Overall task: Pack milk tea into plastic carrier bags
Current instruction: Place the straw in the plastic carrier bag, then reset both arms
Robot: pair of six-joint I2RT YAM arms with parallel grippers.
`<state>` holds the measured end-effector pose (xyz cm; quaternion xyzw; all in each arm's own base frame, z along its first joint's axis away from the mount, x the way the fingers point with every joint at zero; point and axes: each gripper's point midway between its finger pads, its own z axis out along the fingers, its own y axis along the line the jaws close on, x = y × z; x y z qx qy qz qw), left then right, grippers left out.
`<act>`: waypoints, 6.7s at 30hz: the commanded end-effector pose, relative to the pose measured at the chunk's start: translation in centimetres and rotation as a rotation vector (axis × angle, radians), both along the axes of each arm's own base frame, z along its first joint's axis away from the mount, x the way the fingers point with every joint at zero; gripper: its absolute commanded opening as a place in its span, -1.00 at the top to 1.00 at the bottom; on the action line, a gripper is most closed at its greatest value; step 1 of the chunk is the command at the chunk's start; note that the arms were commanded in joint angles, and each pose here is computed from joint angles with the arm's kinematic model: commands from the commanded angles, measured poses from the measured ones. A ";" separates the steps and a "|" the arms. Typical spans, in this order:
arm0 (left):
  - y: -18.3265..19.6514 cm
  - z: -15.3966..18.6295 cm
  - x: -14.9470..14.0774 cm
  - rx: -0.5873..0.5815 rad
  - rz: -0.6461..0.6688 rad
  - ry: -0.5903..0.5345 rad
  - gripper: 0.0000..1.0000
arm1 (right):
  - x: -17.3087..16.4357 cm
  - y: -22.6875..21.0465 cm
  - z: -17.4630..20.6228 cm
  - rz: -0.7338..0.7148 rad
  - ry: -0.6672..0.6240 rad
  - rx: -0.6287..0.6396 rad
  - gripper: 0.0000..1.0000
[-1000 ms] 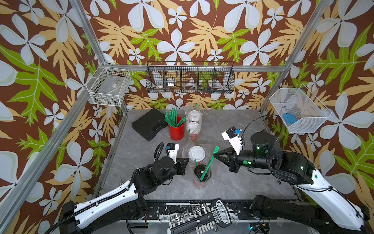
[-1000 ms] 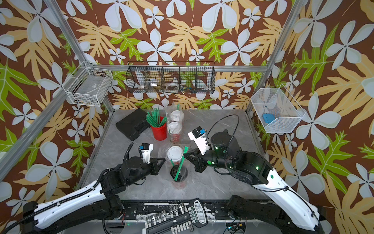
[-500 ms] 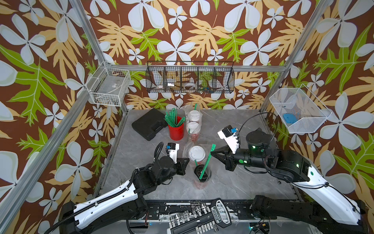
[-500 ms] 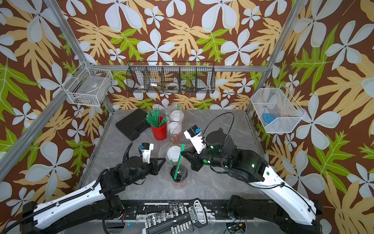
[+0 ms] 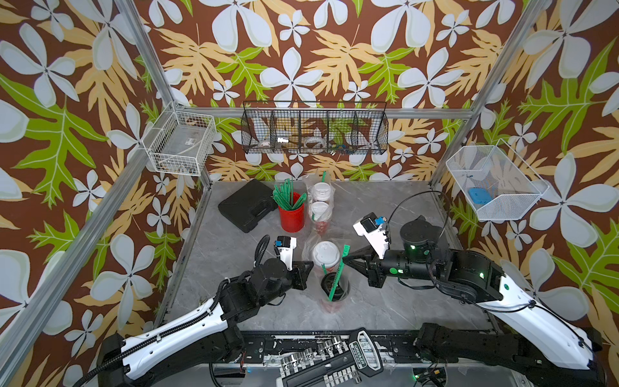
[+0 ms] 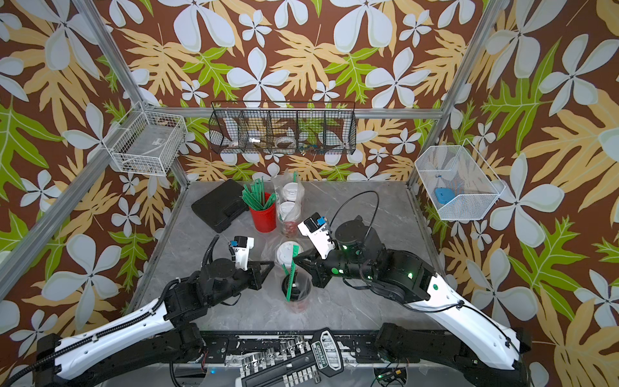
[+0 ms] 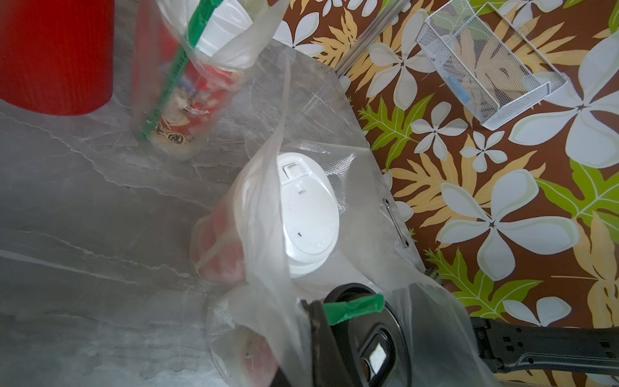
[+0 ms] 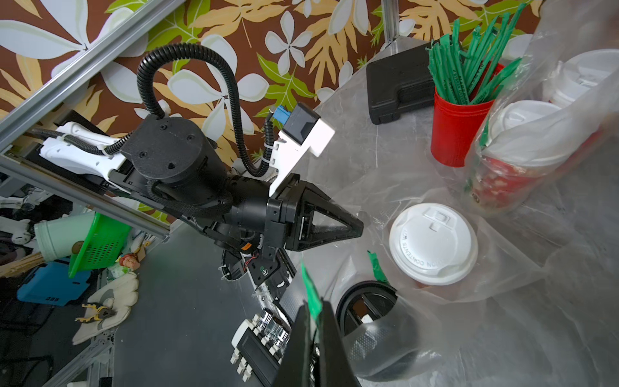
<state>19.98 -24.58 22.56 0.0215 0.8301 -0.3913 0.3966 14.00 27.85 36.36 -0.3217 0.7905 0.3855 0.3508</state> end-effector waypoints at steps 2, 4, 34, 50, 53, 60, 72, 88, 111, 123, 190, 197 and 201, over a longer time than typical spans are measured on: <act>-0.4 1.0 0.1 -0.028 -0.007 -0.014 1.00 | -0.2 0.7 0.0 0.018 0.002 0.013 1.00; -0.4 1.1 0.1 -0.030 -0.010 -0.017 1.00 | -0.2 0.8 -0.3 0.017 0.003 0.001 1.00; -0.8 1.0 0.6 -0.023 0.005 -0.001 1.00 | -0.6 0.8 -5.9 0.047 -0.062 -0.120 0.31; -1.2 1.2 0.5 -0.027 -0.011 0.000 1.00 | 1.8 3.8 0.0 0.028 -0.262 0.050 -0.46; -1.2 1.3 0.4 -0.034 -0.012 0.002 1.00 | 2.7 4.4 0.5 0.005 -0.291 0.055 -0.36; -1.1 1.4 0.4 -0.041 -0.014 -0.004 1.00 | 2.5 4.8 0.5 0.015 -0.279 0.095 1.00; -0.6 1.3 0.4 -0.029 0.008 0.007 1.00 | -0.3 4.5 -4.5 0.122 -0.183 0.108 1.00; -0.1 0.9 0.6 -0.017 0.038 0.012 1.00 | -3.1 5.4 -11.3 0.228 -0.100 -0.019 1.00; 0.3 2.1 0.2 -0.027 0.026 -0.008 -0.23 | -2.4 3.4 -4.9 0.152 -0.215 0.054 -0.36; 2.3 4.0 -0.6 -0.010 0.033 -0.053 -1.00 | 0.8 1.6 -1.9 -0.037 -0.324 0.035 -0.57; 27.9 -7.1 13.0 0.466 0.912 -0.535 -1.00 | 21.4 -29.2 -23.7 -1.144 -0.586 -0.291 -0.99; 27.9 -7.3 14.2 0.494 0.913 -0.507 -1.00 | 22.8 -29.1 -24.8 -1.114 -0.526 -0.321 -0.99; 27.9 -7.3 14.2 0.495 0.912 -0.505 -1.00 | 22.9 -29.6 -24.9 -1.137 -0.510 -0.316 -0.99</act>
